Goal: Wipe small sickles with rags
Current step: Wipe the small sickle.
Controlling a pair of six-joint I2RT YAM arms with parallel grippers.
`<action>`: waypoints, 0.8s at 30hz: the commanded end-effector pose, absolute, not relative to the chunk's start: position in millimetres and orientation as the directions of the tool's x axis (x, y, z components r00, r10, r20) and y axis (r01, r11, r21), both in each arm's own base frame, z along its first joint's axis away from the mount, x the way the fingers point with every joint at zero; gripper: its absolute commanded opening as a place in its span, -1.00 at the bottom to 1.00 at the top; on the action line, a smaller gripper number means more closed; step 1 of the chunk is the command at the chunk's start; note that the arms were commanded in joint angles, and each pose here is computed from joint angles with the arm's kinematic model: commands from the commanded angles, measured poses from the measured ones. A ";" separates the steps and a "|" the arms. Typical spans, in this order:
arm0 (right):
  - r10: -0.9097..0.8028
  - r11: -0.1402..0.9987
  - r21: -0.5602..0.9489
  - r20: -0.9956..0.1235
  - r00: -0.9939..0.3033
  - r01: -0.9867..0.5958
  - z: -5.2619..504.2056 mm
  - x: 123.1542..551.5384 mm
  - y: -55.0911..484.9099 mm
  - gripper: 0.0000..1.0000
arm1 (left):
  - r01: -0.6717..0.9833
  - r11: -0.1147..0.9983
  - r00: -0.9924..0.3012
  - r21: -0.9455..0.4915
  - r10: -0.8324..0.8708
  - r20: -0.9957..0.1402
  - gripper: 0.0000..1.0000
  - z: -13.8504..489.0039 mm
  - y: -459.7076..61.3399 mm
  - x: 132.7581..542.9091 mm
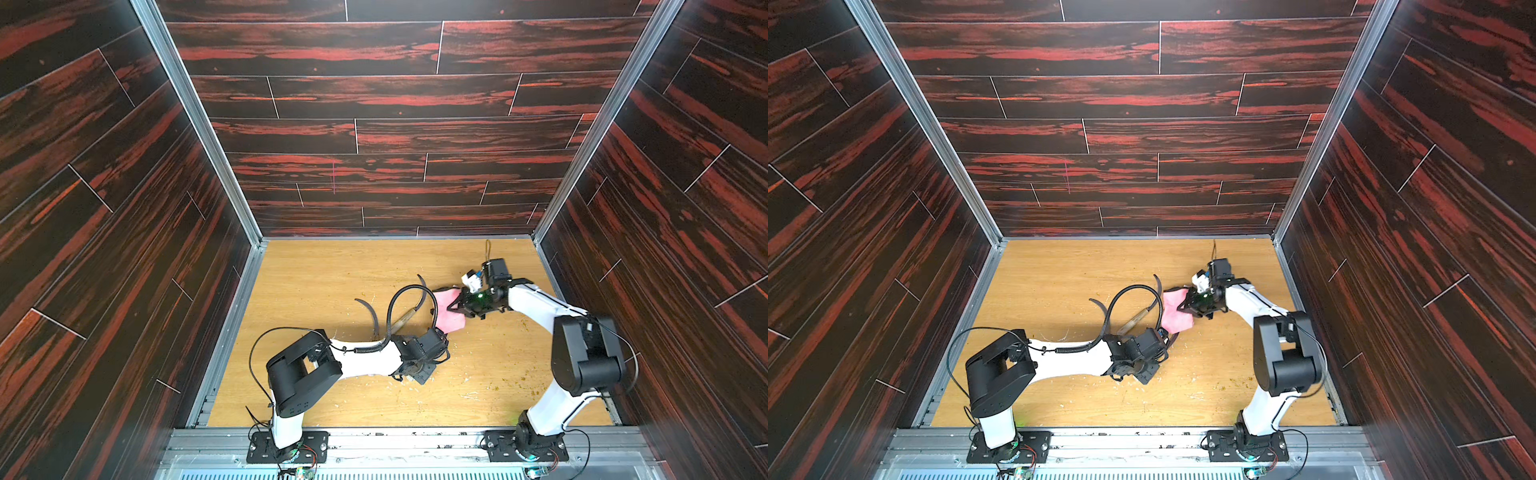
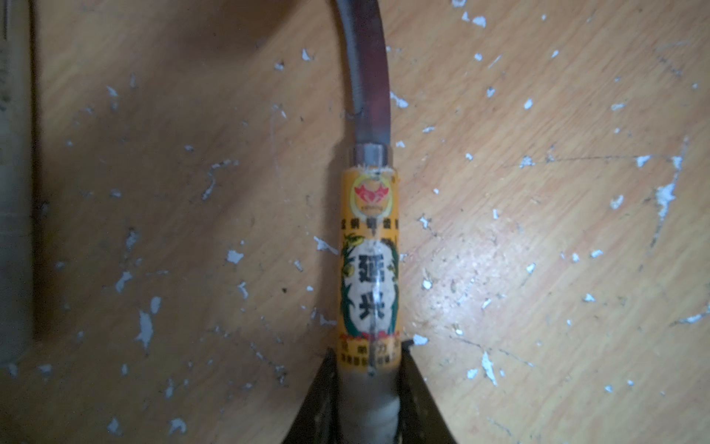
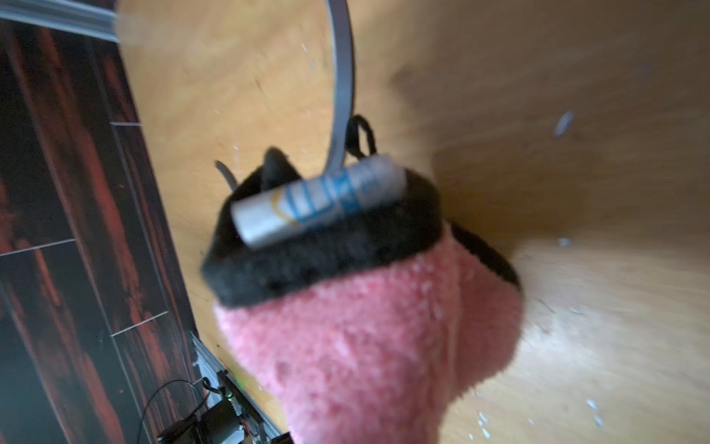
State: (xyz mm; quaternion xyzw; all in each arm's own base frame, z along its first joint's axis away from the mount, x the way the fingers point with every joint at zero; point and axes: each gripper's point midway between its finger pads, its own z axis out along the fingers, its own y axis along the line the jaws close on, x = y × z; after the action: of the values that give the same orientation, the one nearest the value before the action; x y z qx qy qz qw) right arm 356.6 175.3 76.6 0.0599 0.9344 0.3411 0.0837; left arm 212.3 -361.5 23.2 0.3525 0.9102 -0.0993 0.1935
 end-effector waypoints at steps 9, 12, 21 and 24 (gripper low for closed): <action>0.177 0.700 0.714 -0.161 -0.971 0.009 88.5 395.3 196.8 -1.00 | 0.736 0.662 -0.613 -0.143 0.561 -0.557 -0.80 73.3 -377.7 204.6; 0.177 0.658 0.753 -0.177 -0.968 -0.017 106.8 411.1 205.2 -1.00 | 0.746 0.641 -0.611 -0.180 0.553 -0.566 -0.81 74.3 -378.6 196.5; 0.215 0.692 0.721 -0.245 -0.945 -0.030 134.3 435.4 195.0 -1.00 | 0.740 0.655 -0.628 -0.151 0.592 -0.505 -0.81 53.9 -371.1 194.3; 0.237 0.689 0.724 -0.265 -0.935 -0.030 143.7 434.0 187.2 -1.00 | 0.739 0.657 -0.630 -0.150 0.596 -0.497 -0.81 49.4 -371.4 194.3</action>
State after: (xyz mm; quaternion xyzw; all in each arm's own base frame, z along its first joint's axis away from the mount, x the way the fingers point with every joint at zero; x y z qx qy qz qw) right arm 437.0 196.7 140.7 0.0428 0.9013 0.3959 0.1704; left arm 196.8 -370.1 52.3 0.3674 0.8878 -0.1765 0.2139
